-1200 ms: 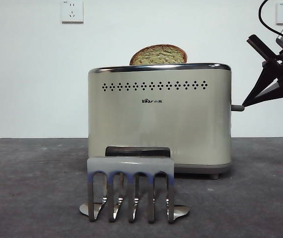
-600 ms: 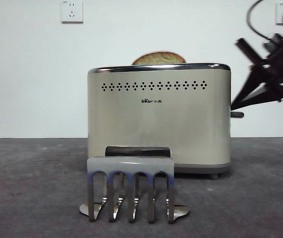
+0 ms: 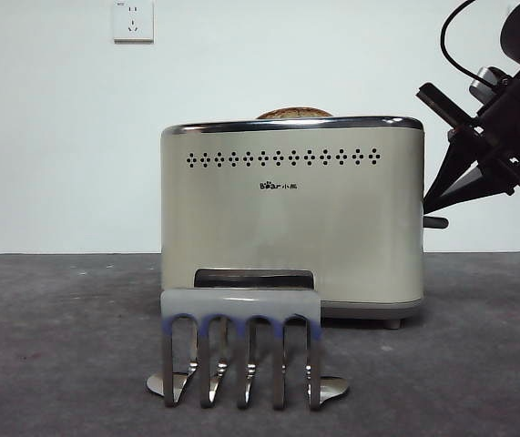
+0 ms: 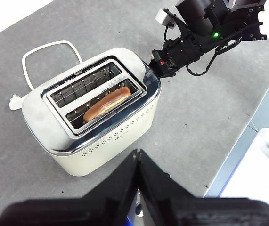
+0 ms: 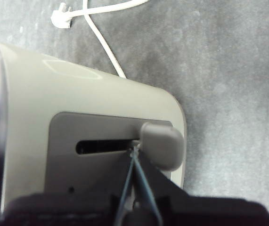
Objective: Pick up a slice of bread from the rack,put the bread on the toaster,press the button
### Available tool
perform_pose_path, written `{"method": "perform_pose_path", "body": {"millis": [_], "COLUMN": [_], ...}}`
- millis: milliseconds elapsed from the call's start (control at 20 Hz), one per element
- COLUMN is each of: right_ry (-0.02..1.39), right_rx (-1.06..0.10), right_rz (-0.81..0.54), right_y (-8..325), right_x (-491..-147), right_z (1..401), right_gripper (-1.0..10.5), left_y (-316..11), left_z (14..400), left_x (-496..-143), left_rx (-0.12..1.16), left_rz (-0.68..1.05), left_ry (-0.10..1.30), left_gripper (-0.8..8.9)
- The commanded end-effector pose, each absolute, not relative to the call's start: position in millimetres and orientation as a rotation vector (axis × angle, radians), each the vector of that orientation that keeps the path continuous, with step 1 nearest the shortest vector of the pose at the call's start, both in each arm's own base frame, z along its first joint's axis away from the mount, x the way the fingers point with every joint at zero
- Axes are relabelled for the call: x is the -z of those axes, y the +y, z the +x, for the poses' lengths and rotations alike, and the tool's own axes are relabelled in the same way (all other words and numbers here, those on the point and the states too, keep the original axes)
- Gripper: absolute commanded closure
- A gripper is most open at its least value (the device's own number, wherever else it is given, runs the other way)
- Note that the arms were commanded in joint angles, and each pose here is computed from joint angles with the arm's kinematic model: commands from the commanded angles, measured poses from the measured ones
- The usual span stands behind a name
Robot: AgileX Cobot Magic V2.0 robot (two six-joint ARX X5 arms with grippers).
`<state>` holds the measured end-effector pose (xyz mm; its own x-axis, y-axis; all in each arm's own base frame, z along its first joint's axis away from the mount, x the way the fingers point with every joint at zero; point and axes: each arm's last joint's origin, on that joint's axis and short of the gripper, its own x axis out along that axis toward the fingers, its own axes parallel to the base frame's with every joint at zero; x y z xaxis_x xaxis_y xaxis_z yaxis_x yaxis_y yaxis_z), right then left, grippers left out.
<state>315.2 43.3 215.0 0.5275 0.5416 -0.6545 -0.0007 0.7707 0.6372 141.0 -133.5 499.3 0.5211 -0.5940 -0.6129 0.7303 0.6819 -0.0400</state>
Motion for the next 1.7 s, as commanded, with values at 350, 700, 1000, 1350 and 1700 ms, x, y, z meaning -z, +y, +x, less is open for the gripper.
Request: {"method": "perform_pose_path", "body": {"millis": [350,700,1000,1350,1700], "right_ry": [1.075,1.124,1.157,1.166,1.235], "right_rx": [-0.259,-0.267,-0.288,-0.301,-0.278], "right_rz": [0.555,0.546,0.555,0.589,0.614], "right_y": [40.4,41.1,39.7,32.9,29.0], "right_x": [-187.3,-172.1,-161.3,-155.5,-137.4], "right_z": [315.9,319.6,322.2,324.7,325.9], "right_gripper": [9.5,9.5,9.5,9.5,9.5], "left_y": [-134.2,-134.3,-134.3,-134.4,-134.4], "left_z": [141.1,141.2,141.2,141.3,141.3], "left_x": [-498.3,-498.2,-498.2,-498.2,-498.2], "left_rx": [0.805,0.804,0.803,0.802,0.802], "left_rz": [0.229,0.229,0.224,0.222,0.222], "left_ry": [0.644,0.644,0.646,0.648,0.648], "left_gripper": [8.19,8.19,8.19,8.19,8.19]}}
